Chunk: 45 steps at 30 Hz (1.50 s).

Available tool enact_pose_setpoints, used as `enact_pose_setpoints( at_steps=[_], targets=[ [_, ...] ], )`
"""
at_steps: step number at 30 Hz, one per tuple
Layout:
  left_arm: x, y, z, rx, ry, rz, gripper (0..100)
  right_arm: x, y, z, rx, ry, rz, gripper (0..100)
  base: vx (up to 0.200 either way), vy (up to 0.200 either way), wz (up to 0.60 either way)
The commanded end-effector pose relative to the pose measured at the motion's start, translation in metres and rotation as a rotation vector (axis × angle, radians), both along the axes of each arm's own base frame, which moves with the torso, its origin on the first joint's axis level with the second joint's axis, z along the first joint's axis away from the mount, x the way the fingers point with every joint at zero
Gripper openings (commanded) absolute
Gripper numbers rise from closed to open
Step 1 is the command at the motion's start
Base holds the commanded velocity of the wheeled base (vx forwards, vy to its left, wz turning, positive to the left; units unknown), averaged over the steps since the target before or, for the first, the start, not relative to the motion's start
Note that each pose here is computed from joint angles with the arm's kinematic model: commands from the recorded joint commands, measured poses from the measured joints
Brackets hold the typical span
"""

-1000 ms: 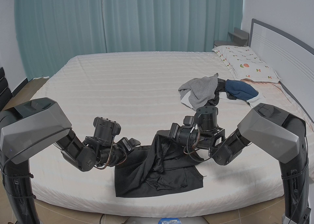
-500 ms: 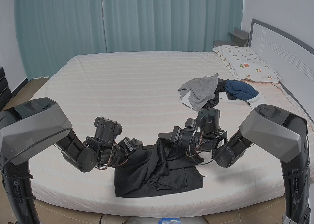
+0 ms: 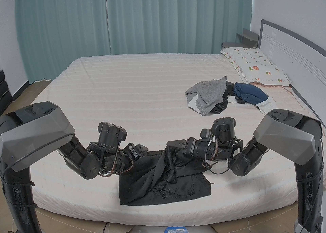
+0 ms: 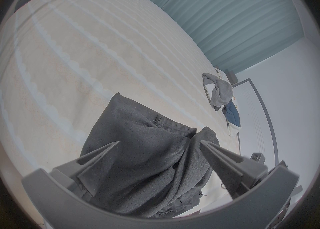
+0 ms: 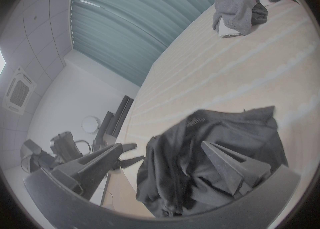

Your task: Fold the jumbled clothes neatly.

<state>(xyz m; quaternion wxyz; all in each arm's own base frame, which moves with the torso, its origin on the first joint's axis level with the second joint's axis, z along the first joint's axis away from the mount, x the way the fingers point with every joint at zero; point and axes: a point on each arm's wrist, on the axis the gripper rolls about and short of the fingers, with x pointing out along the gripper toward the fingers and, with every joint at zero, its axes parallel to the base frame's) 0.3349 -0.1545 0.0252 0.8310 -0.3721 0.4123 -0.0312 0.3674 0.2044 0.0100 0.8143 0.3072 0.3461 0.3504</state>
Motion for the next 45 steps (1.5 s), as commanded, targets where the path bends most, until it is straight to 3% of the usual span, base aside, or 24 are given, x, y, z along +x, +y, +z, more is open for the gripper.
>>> enact_pose_setpoints(
  at_steps=[1,11,26,27,45],
  targets=[
    [0.0,0.0,-0.002,0.002,0.005,0.001,100,-0.024,-0.023,0.007,-0.035,-0.007,0.081,100,0.0,0.0,0.0],
    [0.003,0.004,-0.002,0.002,0.005,0.014,100,-0.044,-0.005,-0.027,-0.146,-0.04,0.214,100,0.0,0.0,0.0],
    [0.004,0.004,-0.002,0.001,0.002,0.015,100,-0.035,0.019,-0.04,-0.205,-0.144,0.235,100,0.0,0.0,0.0],
    [0.004,0.005,-0.002,0.001,0.002,0.017,100,-0.036,0.015,-0.04,-0.21,-0.143,0.232,0,0.0,0.0,0.0],
    [0.007,0.009,-0.002,0.0,0.001,0.029,100,-0.051,-0.008,-0.018,-0.22,-0.185,0.216,0,0.0,0.0,0.0]
  ],
)
